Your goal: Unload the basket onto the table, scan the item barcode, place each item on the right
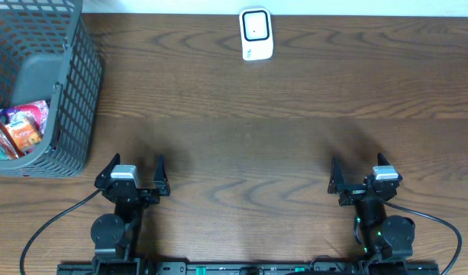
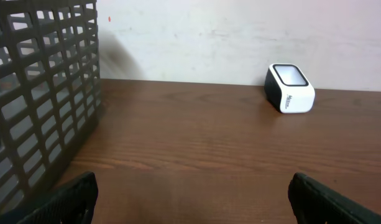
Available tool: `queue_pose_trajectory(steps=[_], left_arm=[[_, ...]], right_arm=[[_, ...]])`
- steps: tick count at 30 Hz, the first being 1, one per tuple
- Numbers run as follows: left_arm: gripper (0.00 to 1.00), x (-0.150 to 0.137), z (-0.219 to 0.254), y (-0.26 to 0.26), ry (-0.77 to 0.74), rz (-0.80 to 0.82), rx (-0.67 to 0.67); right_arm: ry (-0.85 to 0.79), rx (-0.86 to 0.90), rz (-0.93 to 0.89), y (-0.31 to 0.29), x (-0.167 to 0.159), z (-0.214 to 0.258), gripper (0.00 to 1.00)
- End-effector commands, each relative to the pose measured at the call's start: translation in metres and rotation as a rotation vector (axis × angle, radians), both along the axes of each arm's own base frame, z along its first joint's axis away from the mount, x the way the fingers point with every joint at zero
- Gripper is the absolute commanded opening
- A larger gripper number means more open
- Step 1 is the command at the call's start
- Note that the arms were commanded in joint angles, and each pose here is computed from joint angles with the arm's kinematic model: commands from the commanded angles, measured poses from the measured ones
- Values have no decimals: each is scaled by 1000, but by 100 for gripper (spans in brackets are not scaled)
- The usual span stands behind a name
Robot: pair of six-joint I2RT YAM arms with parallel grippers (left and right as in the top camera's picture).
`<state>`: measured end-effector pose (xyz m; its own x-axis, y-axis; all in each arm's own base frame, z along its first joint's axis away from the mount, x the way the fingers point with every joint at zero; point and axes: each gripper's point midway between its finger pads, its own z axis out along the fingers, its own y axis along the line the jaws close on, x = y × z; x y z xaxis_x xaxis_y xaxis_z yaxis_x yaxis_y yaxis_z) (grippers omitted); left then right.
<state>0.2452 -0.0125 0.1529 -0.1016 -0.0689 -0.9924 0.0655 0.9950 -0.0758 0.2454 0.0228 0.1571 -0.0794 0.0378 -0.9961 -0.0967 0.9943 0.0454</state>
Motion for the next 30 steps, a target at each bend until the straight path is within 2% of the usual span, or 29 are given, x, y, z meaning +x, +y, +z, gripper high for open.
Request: queue_pose_trajectory(steps=[1, 19, 23, 27, 30], left_arm=[[98, -2, -14, -2, 47, -17, 6], [98, -1, -12, -4, 40, -24, -12], [98, -8, -7, -40, 60, -215, -217], [98, -16, 6, -62, 42, -351, -283], [98, -25, 37, -78, -78, -476, -268]], right_arm=[[-1, -8, -10, -2, 0, -1, 99], [-1, -8, -10, -2, 0, -1, 99], [-1, -8, -10, -2, 0, -1, 99], [-1, -8, -10, -2, 0, -1, 99], [-1, -8, -10, -2, 0, -1, 99]])
